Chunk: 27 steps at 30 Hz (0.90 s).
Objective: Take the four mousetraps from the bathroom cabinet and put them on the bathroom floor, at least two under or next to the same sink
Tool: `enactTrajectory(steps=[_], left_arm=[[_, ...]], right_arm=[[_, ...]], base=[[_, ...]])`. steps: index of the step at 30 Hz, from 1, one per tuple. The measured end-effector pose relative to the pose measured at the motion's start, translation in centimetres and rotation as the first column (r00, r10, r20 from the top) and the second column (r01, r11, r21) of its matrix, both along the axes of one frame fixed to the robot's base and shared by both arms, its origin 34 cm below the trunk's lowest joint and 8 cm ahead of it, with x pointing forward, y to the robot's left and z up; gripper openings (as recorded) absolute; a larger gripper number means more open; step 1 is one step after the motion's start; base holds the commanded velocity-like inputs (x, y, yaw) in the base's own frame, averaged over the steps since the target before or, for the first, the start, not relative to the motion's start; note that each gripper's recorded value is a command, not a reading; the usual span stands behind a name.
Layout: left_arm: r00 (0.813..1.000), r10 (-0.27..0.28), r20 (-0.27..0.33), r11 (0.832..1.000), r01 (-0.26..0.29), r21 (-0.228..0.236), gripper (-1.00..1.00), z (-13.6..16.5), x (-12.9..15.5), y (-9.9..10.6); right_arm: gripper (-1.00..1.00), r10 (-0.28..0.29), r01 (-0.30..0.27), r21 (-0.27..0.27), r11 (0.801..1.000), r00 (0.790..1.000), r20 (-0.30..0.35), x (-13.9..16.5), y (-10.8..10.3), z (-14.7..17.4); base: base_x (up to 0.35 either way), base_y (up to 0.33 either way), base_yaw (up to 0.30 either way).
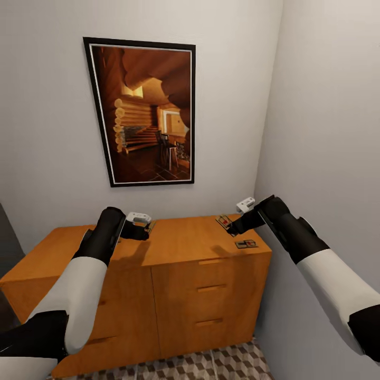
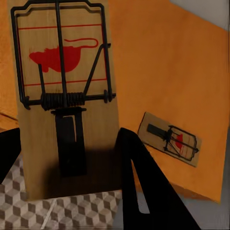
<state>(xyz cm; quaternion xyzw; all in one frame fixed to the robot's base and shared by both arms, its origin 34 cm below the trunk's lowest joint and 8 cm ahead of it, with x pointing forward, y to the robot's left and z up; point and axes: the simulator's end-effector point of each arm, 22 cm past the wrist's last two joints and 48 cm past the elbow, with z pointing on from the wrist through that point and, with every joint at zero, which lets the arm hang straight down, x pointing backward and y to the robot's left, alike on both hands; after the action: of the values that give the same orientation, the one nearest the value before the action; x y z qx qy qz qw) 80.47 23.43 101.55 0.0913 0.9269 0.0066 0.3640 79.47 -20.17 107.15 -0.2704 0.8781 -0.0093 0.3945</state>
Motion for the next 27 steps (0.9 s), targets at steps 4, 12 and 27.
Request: enactTrajectory(steps=[4,12,27], left_arm=[[1.000,0.002,0.000,1.000,-0.002,0.002,-1.00,0.0,0.0,0.2],[1.000,0.004,-0.001,1.000,-0.004,0.004,-1.00,0.0,0.0,0.3],[1.000,0.004,-0.019,1.000,-0.003,0.012,-1.00,-0.8,-0.2,0.4]], right_arm=[[-1.00,-0.019,0.019,0.036,0.999,1.000,0.008,0.2,-0.5,0.7],[-1.00,-0.002,0.002,0.056,0.998,1.000,0.008,0.2,1.1,0.8],[-1.00,-0.330,0.295,0.204,0.933,0.930,0.162,2.9,5.4,6.5]], base=[[-0.335,0.000,0.000],[-0.337,0.000,0.000],[-0.338,0.000,0.000]])
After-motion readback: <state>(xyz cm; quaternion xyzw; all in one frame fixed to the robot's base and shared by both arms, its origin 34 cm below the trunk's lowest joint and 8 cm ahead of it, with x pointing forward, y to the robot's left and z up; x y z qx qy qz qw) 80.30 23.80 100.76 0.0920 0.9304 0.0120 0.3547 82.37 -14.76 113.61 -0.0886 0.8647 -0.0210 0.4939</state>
